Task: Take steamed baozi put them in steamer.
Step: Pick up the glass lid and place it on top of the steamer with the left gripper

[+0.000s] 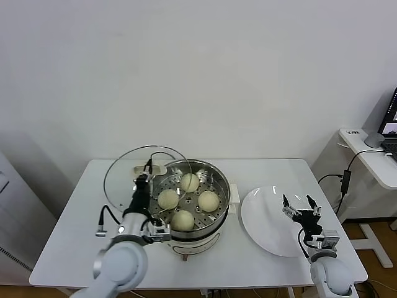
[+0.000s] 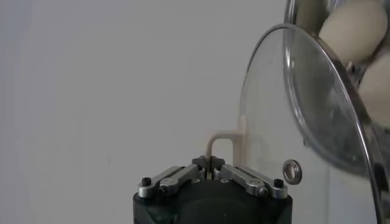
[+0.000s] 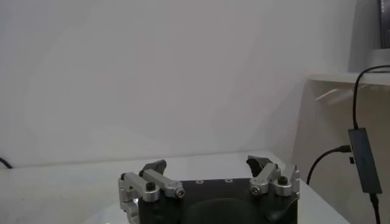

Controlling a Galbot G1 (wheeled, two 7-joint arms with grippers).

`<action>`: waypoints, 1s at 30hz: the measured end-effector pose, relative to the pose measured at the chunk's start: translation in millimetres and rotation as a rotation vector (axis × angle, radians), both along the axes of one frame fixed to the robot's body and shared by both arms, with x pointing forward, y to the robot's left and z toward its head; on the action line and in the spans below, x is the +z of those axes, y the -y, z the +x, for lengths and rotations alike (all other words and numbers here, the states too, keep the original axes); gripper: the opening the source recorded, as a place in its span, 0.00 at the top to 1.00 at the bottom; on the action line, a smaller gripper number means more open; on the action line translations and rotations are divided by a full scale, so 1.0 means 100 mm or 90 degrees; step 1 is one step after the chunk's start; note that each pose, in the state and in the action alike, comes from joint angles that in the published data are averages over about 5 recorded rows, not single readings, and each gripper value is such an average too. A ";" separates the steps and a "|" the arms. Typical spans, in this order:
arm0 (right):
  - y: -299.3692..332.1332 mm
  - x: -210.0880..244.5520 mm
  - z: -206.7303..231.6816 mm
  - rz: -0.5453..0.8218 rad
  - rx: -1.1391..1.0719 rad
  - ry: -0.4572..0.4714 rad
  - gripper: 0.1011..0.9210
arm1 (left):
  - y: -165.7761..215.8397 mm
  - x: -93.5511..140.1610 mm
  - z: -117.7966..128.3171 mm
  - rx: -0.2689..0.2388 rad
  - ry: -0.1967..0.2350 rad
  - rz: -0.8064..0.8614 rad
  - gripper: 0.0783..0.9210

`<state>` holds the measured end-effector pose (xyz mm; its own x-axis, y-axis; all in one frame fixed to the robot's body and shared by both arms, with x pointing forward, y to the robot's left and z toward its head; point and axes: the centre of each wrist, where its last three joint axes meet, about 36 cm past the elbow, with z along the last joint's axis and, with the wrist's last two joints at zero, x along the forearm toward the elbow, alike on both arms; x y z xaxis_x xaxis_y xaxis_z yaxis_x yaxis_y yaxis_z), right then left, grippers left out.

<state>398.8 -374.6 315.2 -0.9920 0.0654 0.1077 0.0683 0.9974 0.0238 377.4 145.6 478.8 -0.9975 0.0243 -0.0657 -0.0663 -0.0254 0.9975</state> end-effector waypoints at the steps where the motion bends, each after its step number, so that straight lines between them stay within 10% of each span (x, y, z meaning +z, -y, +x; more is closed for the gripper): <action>1: 0.00 0.00 0.00 0.000 0.000 0.000 0.12 | 0.04 -0.01 -0.01 -0.002 0.000 -0.001 0.97; 30: -0.02 -0.07 -0.04 0.001 -0.002 -0.009 0.12 | 0.69 -0.31 -0.04 -0.067 -0.017 -0.008 0.97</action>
